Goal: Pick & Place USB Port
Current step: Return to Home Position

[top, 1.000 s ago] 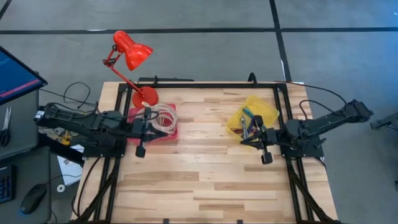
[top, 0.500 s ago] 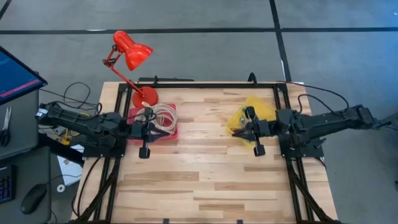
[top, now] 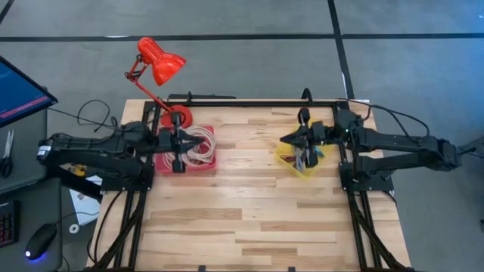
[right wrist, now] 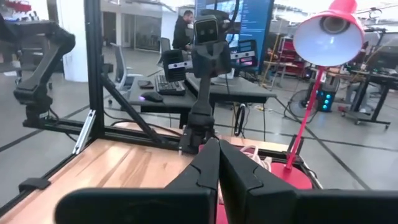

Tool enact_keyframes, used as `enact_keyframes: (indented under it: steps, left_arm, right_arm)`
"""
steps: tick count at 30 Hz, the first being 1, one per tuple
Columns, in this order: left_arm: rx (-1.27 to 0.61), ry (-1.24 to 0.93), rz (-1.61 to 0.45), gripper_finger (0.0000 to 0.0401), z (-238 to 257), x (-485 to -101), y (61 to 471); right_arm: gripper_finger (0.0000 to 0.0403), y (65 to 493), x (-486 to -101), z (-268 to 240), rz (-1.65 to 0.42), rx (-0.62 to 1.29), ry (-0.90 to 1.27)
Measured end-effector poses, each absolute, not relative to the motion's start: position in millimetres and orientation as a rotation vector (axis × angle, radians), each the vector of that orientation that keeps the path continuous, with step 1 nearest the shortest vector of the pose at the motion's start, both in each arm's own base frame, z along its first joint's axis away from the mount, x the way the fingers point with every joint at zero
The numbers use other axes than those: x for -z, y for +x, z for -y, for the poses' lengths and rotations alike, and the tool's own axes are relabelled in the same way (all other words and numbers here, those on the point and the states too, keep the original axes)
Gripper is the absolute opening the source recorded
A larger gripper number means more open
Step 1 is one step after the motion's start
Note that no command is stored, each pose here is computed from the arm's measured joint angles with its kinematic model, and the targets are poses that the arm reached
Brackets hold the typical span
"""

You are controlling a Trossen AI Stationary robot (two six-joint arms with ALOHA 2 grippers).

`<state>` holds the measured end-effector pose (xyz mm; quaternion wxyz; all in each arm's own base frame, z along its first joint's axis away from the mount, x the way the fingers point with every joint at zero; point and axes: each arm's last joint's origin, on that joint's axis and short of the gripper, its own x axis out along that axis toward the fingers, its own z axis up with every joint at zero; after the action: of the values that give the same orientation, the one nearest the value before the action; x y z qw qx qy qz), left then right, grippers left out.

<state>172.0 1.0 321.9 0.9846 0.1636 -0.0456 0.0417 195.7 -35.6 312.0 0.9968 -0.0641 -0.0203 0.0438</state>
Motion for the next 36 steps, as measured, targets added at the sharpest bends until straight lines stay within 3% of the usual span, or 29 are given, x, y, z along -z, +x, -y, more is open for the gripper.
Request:
enact_keyframes:
  steps: [12,24,36]
  left_arm:
    - [-0.155,0.285,0.183,0.0005,-14.1,-337.2,138.6]
    - [-0.106,0.244,0.203,0.0005,-9.6,-339.6,106.1]
    - [-0.113,0.216,0.286,0.0005,-6.0,-326.4,67.0]
  right_arm:
    - [0.0000,182.6,-314.6,33.6,0.018,-0.084,-0.109]
    - [0.0000,152.5,-327.0,25.0,0.071,-0.084,-0.156]
    - [0.0000,120.9,-307.2,12.1,0.132,-0.033,-0.176]
